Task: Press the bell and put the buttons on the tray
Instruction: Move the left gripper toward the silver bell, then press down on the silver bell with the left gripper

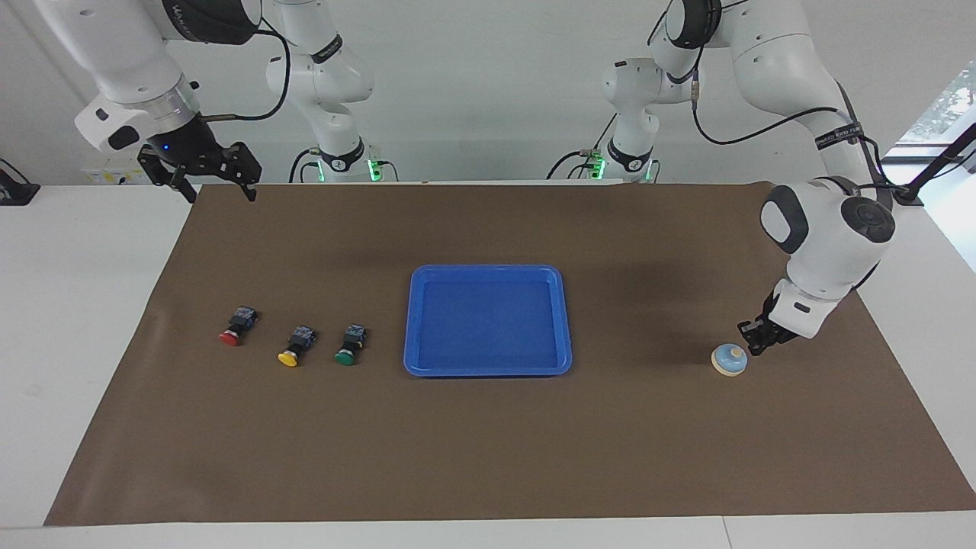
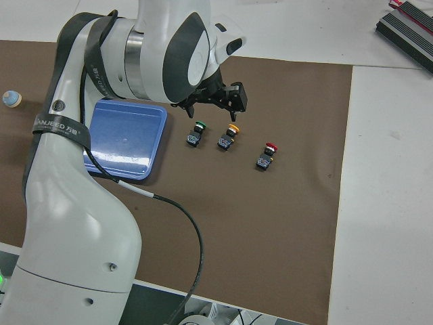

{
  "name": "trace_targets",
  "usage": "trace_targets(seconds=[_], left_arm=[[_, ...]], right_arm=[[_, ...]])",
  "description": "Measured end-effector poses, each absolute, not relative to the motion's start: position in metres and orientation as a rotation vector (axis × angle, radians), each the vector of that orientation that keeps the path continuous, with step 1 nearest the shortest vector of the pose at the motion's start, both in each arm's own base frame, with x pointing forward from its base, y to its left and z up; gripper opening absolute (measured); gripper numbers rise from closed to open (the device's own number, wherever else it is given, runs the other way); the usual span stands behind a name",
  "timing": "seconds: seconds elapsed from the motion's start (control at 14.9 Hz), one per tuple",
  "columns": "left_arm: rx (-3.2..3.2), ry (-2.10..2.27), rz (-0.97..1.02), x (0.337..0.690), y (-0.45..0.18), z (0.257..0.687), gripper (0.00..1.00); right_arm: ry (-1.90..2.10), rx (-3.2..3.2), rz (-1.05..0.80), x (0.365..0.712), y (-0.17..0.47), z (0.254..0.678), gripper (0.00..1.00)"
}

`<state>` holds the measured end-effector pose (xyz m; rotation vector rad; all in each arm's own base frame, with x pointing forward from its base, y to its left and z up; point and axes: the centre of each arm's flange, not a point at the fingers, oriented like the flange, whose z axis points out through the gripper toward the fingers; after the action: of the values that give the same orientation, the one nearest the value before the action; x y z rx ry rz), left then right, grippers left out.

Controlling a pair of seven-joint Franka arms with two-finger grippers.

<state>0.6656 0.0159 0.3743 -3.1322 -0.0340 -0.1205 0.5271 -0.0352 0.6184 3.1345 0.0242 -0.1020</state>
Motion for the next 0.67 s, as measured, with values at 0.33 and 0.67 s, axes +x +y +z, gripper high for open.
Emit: trace_targets(seconds=[0.33, 0.67], left_arm=[[-3.133, -0.036, -0.103, 0.66, 0.016, 0.357, 0.01], [-3.127, -0.039, -0.179, 0.655, 0.017, 0.339, 0.01]], right_arm=[[0.024, 3.135, -0.102, 0.527, -0.035, 0.618, 1.0], [0.024, 3.135, -0.102, 0.527, -0.035, 0.618, 1.0]])
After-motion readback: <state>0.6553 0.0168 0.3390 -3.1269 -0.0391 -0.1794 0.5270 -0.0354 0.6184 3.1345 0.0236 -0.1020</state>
